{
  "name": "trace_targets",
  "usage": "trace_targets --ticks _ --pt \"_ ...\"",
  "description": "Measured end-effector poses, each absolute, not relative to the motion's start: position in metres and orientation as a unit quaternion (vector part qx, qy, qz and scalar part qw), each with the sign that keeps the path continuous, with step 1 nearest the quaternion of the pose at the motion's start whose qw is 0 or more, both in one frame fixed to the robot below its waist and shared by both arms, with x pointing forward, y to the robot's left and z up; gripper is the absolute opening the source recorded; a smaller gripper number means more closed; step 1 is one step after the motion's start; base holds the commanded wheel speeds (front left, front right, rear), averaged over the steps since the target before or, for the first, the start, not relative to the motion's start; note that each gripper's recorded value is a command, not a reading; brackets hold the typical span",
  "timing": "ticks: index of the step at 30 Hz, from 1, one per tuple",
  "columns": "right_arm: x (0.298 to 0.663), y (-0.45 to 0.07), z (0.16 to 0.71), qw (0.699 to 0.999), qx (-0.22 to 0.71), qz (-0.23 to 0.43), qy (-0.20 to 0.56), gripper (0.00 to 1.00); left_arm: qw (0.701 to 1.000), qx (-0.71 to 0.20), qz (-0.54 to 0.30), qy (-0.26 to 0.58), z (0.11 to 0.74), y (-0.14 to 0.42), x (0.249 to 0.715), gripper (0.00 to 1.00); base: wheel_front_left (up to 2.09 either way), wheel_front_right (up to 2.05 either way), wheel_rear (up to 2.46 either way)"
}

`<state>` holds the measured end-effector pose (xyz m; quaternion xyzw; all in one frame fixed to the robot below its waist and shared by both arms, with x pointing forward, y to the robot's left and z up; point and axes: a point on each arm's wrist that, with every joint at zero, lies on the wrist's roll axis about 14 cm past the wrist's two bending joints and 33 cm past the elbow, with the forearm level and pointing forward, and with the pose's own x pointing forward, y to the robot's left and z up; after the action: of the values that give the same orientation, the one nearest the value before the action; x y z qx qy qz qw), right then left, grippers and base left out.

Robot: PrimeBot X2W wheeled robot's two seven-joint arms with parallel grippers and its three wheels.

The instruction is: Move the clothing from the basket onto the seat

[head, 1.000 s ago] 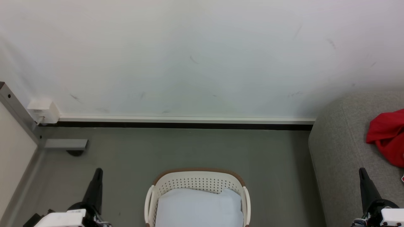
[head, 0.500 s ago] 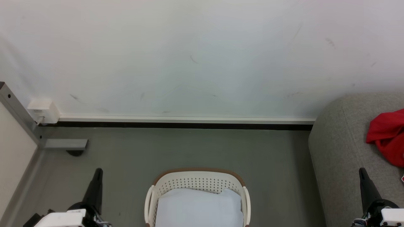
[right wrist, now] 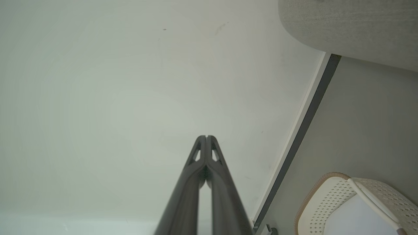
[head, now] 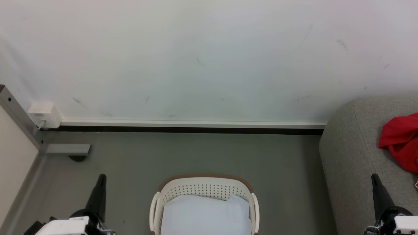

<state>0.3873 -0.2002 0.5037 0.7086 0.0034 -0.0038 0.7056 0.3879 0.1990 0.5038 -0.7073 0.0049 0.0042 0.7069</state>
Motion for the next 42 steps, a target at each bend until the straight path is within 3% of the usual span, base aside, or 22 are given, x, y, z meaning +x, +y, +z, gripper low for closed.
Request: trace_targets --ticks 42 --pt "0.3873 -0.2002 0.5037 0.705 0.709 -0.004 0.003 0.0 0.707 -0.707 0.004 0.005 0.5039 0.1989 0.388 0.0 0.0 0.0 0.0"
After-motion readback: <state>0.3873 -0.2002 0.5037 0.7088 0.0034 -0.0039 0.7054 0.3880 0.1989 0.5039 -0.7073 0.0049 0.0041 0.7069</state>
